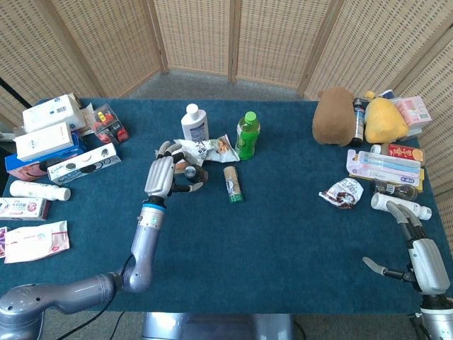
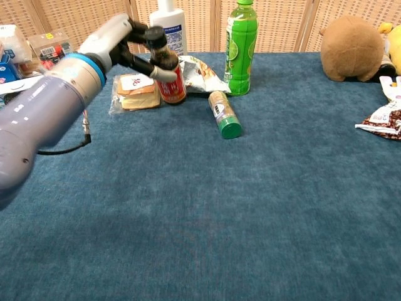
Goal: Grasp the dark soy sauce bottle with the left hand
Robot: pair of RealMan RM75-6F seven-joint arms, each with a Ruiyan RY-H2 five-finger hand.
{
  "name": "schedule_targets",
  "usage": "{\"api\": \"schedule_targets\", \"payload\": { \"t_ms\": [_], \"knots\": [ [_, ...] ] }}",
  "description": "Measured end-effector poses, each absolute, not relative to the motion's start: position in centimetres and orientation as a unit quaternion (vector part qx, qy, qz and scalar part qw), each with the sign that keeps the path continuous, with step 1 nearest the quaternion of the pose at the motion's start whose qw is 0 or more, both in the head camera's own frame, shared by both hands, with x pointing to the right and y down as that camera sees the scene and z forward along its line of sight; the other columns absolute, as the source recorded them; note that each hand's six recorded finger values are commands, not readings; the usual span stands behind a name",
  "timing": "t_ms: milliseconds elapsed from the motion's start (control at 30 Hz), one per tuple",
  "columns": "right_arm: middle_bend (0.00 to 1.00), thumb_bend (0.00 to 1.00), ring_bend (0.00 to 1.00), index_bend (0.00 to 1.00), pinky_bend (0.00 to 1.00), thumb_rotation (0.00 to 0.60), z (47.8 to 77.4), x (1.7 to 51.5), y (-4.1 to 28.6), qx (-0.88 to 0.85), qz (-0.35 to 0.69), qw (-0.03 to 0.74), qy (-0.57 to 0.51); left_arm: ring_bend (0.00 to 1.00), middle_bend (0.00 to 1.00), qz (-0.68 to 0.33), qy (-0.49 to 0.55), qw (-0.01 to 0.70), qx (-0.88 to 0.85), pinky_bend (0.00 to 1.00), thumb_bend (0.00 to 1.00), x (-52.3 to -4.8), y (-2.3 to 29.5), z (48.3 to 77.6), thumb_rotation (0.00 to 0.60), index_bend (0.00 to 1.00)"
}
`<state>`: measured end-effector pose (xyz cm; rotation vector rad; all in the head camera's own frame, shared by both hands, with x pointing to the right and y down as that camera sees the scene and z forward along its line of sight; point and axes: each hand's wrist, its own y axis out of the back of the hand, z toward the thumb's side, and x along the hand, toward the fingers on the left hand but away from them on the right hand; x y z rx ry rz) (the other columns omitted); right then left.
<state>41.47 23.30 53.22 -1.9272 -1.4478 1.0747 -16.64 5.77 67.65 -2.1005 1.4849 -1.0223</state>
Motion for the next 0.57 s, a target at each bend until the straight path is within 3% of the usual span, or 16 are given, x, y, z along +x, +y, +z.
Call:
{"api": "schedule_targets", "payload": {
  "t_ms": [567],
  "knots": [
    [0.00, 0.00, 0.00, 0.00, 0.00, 0.600, 53.4, 40.6, 23.6, -0.710, 0.397, 0.256, -0.522, 0.18, 0.50, -0.290, 0.577, 0.185, -0.741, 0.00, 0.00, -17.9, 3.0, 58.1, 0.600, 0.88]
  ]
}}
